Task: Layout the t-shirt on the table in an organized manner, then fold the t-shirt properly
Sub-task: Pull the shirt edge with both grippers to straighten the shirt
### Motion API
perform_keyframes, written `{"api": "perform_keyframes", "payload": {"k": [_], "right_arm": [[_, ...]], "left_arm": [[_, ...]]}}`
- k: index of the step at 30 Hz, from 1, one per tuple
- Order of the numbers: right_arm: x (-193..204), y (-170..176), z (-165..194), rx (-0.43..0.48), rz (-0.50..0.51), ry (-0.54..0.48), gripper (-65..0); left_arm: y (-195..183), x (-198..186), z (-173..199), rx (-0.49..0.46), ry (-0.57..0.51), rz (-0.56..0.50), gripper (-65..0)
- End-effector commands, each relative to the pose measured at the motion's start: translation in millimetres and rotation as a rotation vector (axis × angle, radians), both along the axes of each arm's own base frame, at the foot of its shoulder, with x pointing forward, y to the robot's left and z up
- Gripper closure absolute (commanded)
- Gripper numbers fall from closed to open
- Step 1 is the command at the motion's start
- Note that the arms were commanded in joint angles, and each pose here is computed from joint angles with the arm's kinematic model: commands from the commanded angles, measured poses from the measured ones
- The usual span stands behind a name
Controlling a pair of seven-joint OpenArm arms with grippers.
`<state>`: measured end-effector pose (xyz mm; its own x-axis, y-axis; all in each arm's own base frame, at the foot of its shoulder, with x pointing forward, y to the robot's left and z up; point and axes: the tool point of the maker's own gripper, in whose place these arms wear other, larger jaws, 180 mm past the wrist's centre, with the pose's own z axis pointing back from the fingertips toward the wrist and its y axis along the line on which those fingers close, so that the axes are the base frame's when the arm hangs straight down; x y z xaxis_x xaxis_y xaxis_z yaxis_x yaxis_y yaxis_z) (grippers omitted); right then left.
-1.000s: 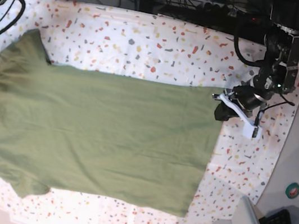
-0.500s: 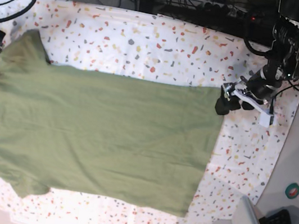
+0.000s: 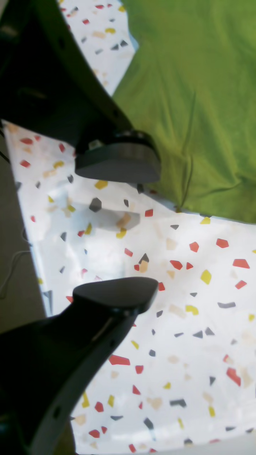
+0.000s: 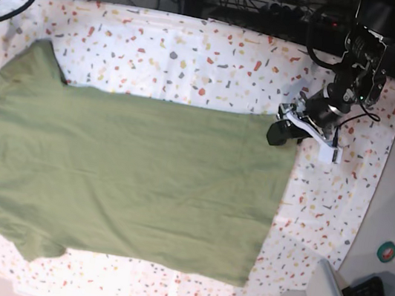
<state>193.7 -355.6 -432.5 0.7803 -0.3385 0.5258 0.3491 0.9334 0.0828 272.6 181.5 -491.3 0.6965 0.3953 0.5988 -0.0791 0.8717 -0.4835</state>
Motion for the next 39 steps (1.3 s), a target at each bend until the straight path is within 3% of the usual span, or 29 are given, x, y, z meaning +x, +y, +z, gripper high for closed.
{"api": "perform_keyframes", "payload": {"k": [1, 6, 10, 21, 28, 39], "right_arm": [[6.9, -5.8, 0.8, 0.007, -0.008, -0.034, -37.4], [-3.2, 2.0, -35.8, 0.121, -0.027, 0.011, -39.8], [3.6, 11.8, -44.6, 0.170, -0.030, 0.012, -42.9], [11.7, 13.7, -30.4, 0.340, -0.122, -0.140, -42.5], [3.9, 20.9, -33.3, 0.380, -0.093, -0.065, -42.9], [16.4, 37.4, -47.6, 0.461, -0.105, -0.079, -45.3]], "left_arm": [[2.5, -11.2, -8.9, 0.024, 0.060, -0.023, -28.3], [3.0, -13.2, -10.7, 0.024, 0.067, -0.022, -24.4], [3.1, -11.4, -9.0, 0.026, 0.061, -0.024, 0.0], [6.0, -11.3, -8.6, 0.032, 0.061, -0.025, 0.0], [6.2, -10.9, -8.6, 0.032, 0.061, -0.024, 0.0], [6.9, -10.0, -9.1, 0.032, 0.062, -0.022, 0.0]]}}
